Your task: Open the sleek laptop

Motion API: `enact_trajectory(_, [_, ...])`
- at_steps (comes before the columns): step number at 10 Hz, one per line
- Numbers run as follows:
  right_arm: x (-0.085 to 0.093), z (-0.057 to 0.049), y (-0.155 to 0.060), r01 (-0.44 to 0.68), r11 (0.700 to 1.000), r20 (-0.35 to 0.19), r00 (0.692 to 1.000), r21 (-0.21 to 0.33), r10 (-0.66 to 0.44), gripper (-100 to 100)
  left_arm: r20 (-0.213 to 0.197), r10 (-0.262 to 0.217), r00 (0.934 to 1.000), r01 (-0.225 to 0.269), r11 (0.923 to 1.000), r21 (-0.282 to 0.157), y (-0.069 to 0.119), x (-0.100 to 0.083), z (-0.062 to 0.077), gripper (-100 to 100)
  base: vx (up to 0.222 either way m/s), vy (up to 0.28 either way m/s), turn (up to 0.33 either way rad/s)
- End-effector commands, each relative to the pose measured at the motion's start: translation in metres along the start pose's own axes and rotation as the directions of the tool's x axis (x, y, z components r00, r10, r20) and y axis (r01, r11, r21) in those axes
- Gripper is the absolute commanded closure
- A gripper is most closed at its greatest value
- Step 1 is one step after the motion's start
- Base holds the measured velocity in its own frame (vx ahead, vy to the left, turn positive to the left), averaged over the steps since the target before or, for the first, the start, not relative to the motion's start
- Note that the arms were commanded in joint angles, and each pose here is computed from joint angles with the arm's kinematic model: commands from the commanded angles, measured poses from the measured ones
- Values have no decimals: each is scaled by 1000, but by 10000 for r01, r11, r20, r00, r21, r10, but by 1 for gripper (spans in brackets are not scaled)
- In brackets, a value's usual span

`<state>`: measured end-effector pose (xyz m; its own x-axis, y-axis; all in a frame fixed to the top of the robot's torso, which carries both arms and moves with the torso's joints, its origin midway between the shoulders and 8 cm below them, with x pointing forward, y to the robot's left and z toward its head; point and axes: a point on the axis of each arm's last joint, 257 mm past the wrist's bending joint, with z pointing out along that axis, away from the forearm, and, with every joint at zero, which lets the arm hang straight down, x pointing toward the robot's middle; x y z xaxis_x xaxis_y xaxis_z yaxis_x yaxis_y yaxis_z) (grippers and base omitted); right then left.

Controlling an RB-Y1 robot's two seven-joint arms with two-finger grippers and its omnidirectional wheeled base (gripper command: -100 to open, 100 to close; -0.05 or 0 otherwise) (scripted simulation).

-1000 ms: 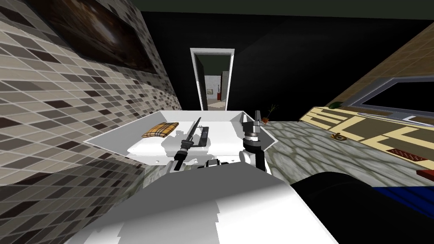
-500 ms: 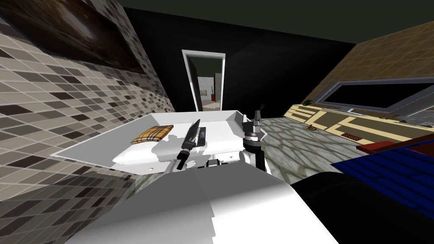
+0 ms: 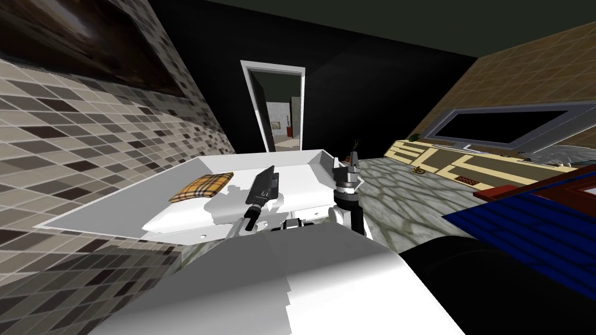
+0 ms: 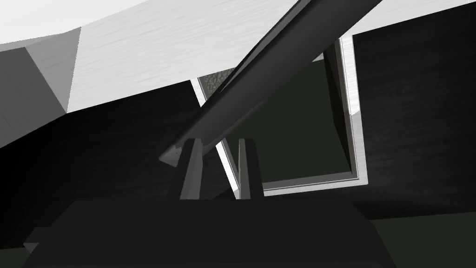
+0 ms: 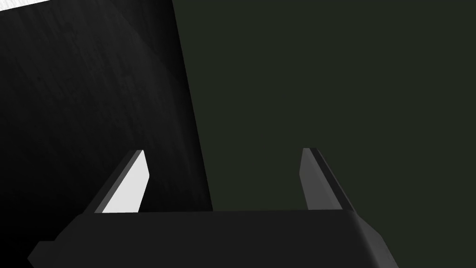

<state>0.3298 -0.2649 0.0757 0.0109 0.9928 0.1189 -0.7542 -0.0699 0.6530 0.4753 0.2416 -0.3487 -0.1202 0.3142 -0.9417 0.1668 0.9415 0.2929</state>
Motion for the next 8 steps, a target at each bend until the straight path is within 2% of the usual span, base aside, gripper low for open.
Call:
enact_trajectory(1, [0, 0, 0, 2, 10000, 1, 10000, 2, -2, 0, -124, -9, 9999, 7, 9998, -206, 12, -9, 11, -100, -72, 18, -75])
enact_trajectory(2, [0, 0, 0, 1, 10000, 2, 10000, 1, -1, 0, -131, -16, 9999, 12, 9996, -281, 17, -15, 16, -100, -86, 13, -133])
enact_trajectory(5, [0, 0, 0, 0, 10000, 2, 10000, 1, 0, 0, -277, -29, 9996, 16, 9988, -494, 25, -17, 21, -100, -58, 14, -69])
enact_trajectory(7, [0, 0, 0, 0, 10000, 2, 10000, 1, 0, 0, -282, -53, 9996, 33, 9975, -703, 36, -29, 31, -100, -63, 27, -130])
enact_trajectory(8, [0, 0, 0, 0, 10000, 1, 10000, 1, 0, 0, -374, -59, 9993, 30, 9968, -794, 38, -27, 31, -100, -60, 30, -51])
